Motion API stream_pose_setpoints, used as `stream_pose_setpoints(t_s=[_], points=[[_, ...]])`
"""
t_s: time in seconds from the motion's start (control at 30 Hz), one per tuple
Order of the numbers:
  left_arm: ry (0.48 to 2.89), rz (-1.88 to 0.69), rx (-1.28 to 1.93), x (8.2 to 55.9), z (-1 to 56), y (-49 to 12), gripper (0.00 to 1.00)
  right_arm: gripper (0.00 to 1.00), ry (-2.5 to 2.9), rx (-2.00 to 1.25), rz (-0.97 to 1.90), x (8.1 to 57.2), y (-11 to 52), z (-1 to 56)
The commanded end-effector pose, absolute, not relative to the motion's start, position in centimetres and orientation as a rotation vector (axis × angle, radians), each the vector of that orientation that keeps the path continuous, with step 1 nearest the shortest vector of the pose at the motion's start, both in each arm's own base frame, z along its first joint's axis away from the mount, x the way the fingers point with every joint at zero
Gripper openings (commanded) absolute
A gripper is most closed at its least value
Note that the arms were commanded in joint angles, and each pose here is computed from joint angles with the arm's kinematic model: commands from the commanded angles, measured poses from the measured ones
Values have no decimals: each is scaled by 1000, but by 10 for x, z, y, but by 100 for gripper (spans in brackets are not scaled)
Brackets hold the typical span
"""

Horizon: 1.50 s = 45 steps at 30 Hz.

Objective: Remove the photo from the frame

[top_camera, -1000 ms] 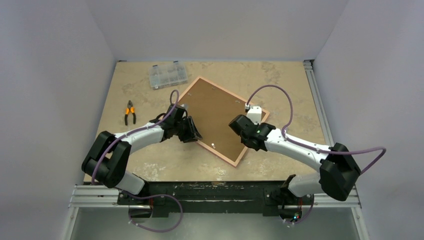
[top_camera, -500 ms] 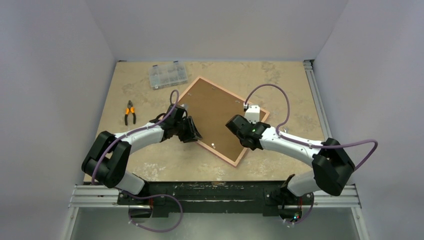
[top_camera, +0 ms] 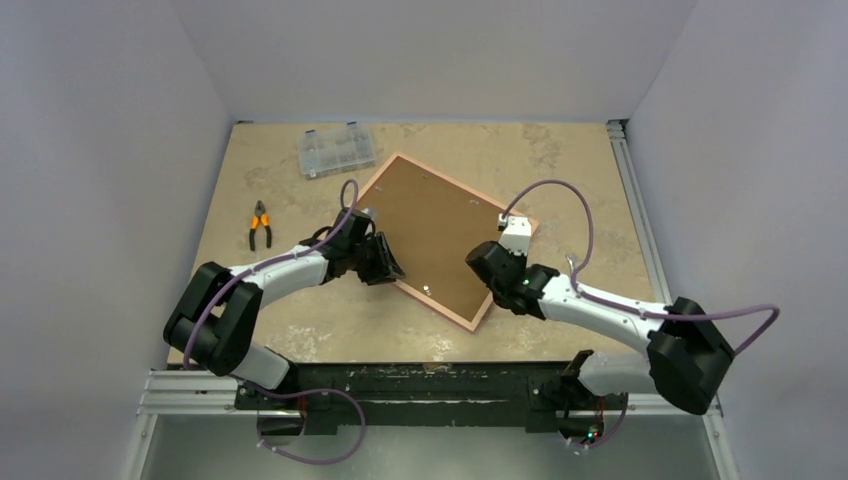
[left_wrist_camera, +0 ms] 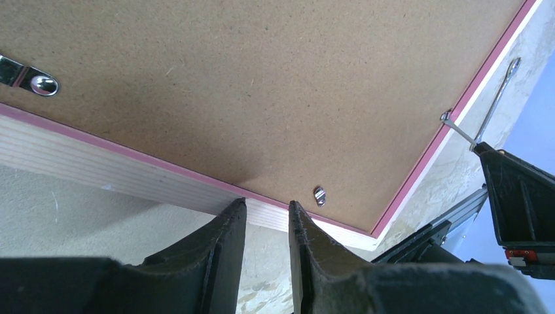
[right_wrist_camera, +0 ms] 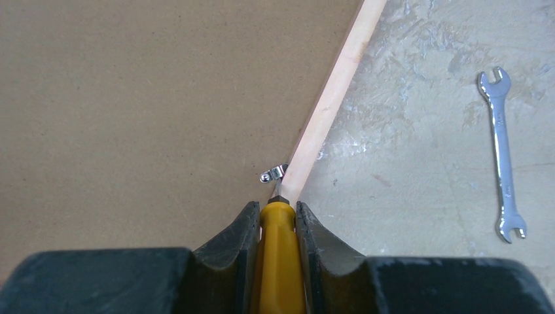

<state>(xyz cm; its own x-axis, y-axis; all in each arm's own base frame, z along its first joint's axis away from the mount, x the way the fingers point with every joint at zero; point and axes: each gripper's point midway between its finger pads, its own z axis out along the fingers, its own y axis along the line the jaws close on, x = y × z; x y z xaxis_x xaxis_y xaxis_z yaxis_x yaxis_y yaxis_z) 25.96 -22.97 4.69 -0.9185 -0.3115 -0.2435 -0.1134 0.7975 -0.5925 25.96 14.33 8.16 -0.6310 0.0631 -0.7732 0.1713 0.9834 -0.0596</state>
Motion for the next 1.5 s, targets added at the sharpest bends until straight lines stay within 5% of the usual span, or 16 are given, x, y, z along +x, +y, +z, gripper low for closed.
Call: stream_pose_setpoints(t_s=[0.0,0.43,0.97,1.23,1.47], points=[[2755,-716,-342,242,20,-212,30,0,2154,188,5,265,149,75],[2758,-710,-346,239,18,-210,29,0,1983,133,289,267,171,99],[2769,-691,-355,234,11,-206,29,0,2035,36,-233,297,147,90],[2787,-668,-363,230,4,-202,29,0,2044,32,-322,300,145,83],[2789,-678,-360,231,4,-204,29,0,2016,29,-128,301,164,83]])
